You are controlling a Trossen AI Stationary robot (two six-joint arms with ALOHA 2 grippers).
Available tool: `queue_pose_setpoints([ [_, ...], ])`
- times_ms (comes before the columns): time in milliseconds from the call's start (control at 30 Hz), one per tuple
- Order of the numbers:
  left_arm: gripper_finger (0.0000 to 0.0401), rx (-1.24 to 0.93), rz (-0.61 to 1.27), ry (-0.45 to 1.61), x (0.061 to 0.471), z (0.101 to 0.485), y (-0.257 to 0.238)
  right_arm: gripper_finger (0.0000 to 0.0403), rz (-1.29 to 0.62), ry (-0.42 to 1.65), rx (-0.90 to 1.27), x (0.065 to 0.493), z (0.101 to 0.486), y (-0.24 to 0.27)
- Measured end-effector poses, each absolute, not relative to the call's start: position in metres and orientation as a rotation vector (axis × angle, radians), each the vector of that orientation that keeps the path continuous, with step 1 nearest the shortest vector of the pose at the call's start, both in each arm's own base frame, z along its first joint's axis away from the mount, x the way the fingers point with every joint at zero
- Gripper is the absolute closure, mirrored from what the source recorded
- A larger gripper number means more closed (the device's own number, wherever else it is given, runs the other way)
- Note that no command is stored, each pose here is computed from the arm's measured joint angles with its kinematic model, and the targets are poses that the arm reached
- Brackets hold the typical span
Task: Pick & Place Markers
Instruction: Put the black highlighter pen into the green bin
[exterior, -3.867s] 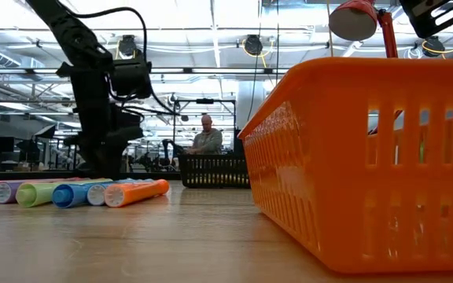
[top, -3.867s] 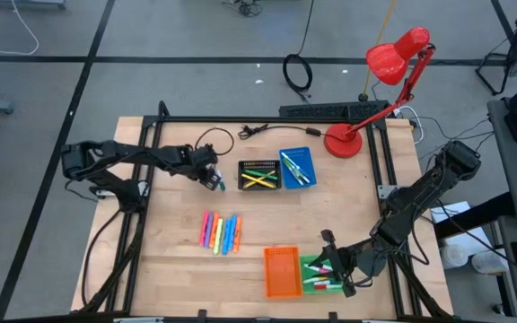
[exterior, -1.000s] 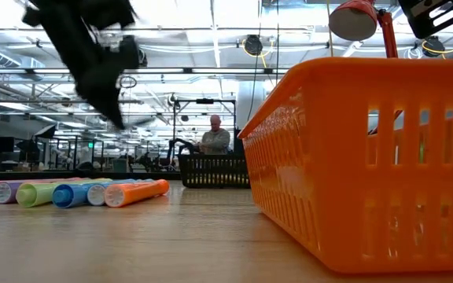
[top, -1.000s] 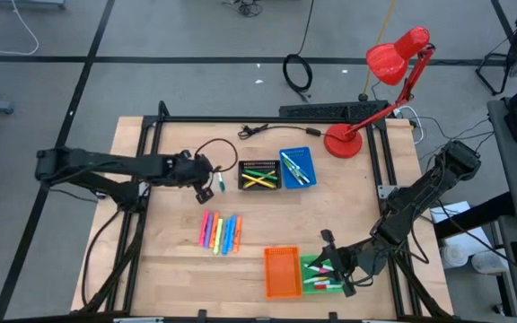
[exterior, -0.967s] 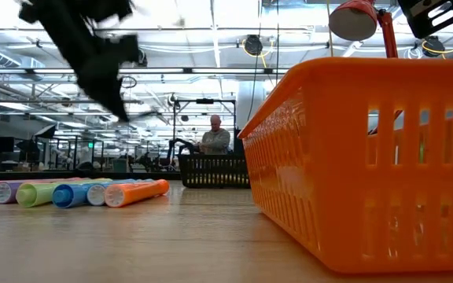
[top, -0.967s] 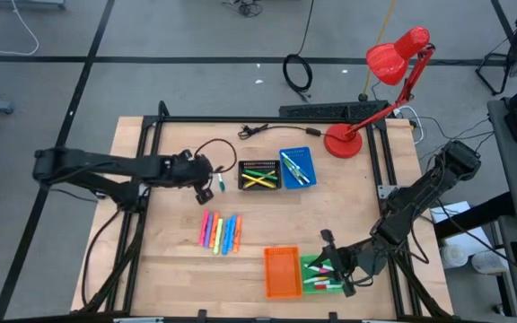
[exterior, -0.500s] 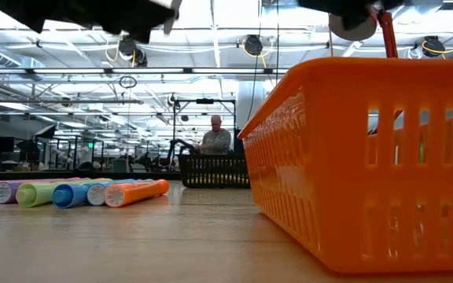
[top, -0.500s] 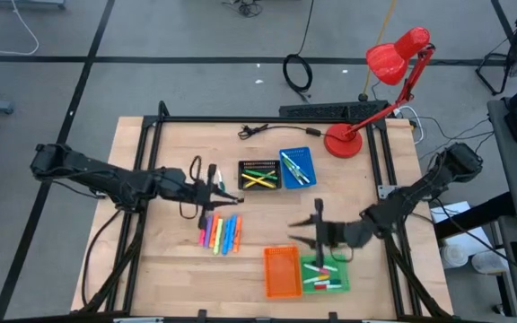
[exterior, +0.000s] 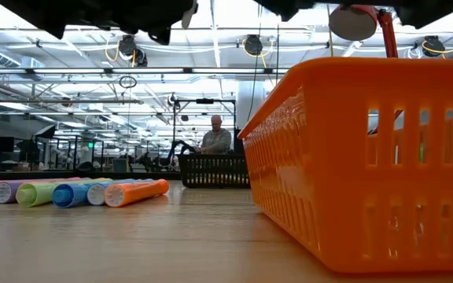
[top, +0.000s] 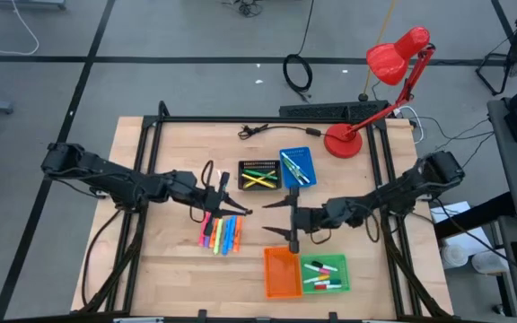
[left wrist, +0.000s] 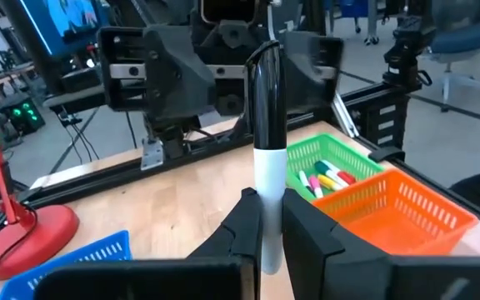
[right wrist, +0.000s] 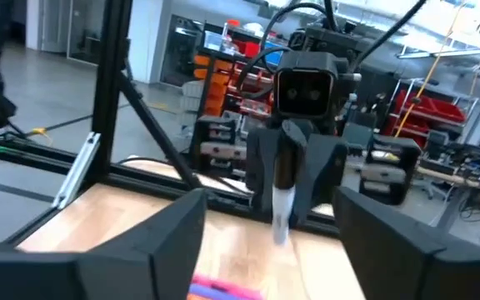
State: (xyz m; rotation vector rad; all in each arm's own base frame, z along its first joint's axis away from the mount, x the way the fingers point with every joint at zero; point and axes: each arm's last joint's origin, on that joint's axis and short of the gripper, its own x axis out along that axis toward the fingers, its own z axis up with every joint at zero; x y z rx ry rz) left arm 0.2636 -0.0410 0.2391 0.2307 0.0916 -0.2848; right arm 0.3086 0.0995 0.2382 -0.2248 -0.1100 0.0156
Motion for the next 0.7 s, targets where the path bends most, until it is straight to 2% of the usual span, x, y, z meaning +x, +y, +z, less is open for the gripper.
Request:
queue_pose_setpoints([
  [167,0.0372,0.225,-0.313,0.112,0.276,0.236,-0.045,0.0119,-0.002,-0.098,-0.246,0.331,0.235,0.1],
  [367,0.0372,0.223,-0.328,0.12,0.282,0.235,-0.046,0.0123,0.0,-0.1,-0.251,0.341,0.234,0.101],
  [533,0.0372,0.22,-0.348,0.118,0.282,0.235,-0.047,0.0156,0.005,-0.1,-0.252,0.342,0.233,0.098],
  [700,0.0371,0.219,-0.347,0.116,0.282,0.236,-0.047,0.023,-0.009,-0.098,-0.248,0.343,0.234,0.092],
])
